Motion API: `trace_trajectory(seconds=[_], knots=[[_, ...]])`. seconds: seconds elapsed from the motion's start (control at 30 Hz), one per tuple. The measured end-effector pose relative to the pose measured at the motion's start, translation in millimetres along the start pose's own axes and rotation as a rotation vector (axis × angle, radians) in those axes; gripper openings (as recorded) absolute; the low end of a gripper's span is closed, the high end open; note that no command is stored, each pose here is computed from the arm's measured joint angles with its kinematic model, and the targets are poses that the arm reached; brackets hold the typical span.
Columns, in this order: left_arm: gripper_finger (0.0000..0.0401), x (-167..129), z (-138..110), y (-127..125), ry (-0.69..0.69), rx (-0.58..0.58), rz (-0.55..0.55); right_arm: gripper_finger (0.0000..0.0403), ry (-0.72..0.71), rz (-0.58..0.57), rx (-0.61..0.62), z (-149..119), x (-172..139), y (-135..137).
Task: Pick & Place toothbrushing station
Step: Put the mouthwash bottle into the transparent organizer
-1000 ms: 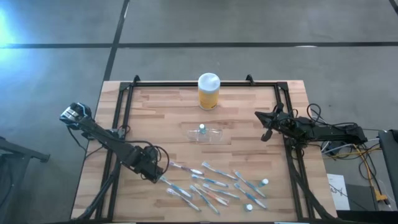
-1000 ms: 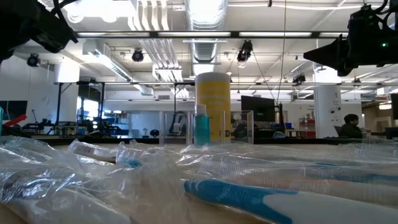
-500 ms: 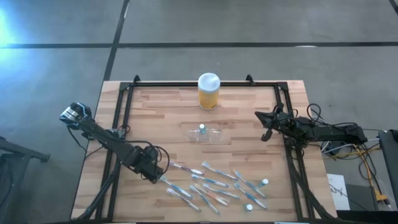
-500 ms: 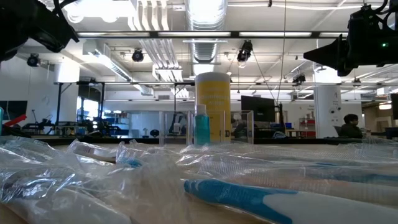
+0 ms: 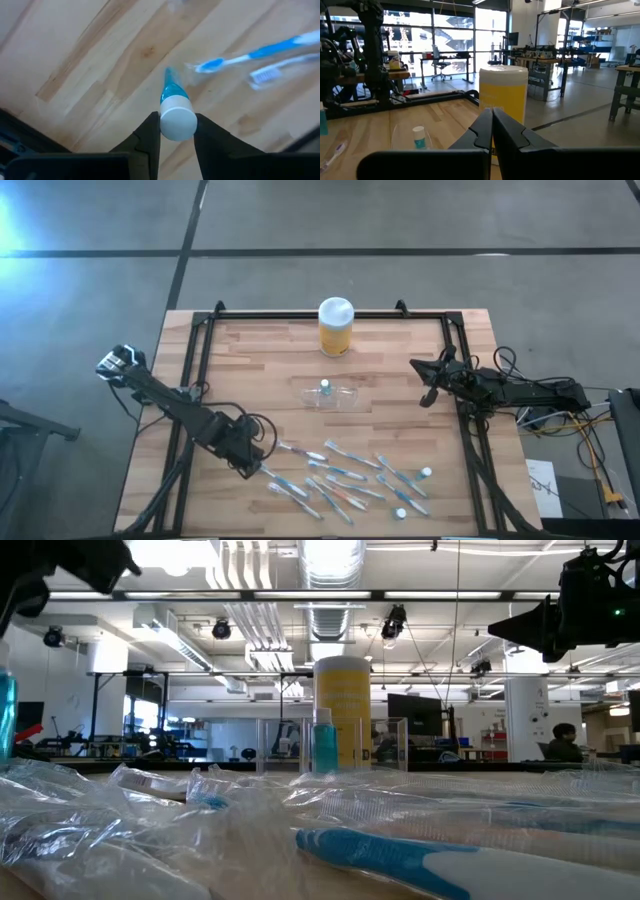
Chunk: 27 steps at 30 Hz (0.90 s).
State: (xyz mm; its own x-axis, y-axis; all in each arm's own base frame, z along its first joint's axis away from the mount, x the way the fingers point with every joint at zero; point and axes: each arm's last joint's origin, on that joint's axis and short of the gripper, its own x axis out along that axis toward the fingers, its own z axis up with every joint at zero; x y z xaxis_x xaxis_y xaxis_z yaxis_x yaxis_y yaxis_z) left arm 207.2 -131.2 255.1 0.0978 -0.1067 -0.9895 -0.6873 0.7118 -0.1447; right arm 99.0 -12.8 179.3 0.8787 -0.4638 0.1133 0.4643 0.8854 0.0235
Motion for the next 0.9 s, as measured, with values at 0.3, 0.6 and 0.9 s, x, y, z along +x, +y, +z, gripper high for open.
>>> trace_trajectory(seconds=[0.3, 0.6, 0.9], knots=[[0.0095, -59.3, 18.1, -1.8, -0.057, 0.134, -0.002, 0.0008, -0.001, 0.000, 0.001, 0.1, 0.0, 0.0], [0.0095, -118.0, 49.0, 0.9, -0.231, 0.359, -0.085, 0.0008, -0.002, 0.000, 0.005, 0.2, 0.0, 0.0], [0.0095, -139.6, 83.0, 16.1, -0.316, 0.537, -0.078, 0.0008, -0.005, 0.000, 0.011, 0.6, 0.0, 0.0]])
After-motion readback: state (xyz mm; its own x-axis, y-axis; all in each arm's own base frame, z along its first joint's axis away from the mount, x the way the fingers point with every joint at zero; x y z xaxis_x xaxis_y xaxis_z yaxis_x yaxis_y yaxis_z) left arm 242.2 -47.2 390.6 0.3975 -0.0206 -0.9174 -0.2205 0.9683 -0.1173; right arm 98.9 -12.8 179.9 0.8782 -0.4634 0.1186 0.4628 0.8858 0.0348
